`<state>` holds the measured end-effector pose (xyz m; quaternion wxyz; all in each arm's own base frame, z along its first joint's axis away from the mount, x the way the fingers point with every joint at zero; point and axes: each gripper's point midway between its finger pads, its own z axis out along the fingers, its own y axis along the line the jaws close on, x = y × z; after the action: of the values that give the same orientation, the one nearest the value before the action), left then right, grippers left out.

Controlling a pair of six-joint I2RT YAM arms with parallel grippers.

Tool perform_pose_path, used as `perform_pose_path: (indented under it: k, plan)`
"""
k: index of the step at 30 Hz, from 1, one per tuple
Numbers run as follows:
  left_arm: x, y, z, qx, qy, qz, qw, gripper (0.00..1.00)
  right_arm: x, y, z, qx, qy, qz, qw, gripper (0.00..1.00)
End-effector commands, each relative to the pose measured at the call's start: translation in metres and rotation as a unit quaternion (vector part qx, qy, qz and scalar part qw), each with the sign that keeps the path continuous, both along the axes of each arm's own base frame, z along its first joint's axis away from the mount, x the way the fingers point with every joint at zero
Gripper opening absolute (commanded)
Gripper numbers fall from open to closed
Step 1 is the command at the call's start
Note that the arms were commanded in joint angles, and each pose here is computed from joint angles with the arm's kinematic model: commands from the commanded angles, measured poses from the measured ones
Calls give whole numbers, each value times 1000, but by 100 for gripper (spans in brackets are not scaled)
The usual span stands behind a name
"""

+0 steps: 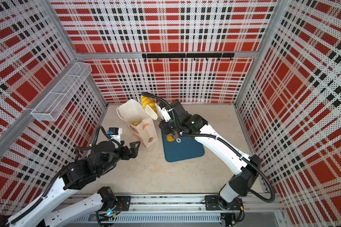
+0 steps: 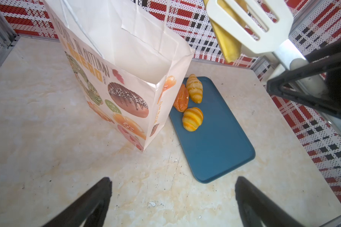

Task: Place the fake bread into the paper bag
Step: 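Lift the croissant toward the paper bag with right gripper while left arm draws back, then open the tongs with the right gripper to drop the croissant into the bag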

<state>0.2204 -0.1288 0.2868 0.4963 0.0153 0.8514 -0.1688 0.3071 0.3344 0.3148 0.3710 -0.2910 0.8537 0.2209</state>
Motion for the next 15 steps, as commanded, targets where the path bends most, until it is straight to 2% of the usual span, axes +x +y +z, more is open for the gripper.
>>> perform_pose_path:
  k: [1, 15]
  plan:
    - [-1, 11, 12, -4, -9, 8, 1000, 99, 4, 26, 39, 44, -53, 30, 997, 41]
    - [3, 35, -1, -15, 15, 37, 999, 99, 23, 74, 30, 37, -51, 52, 997, 42]
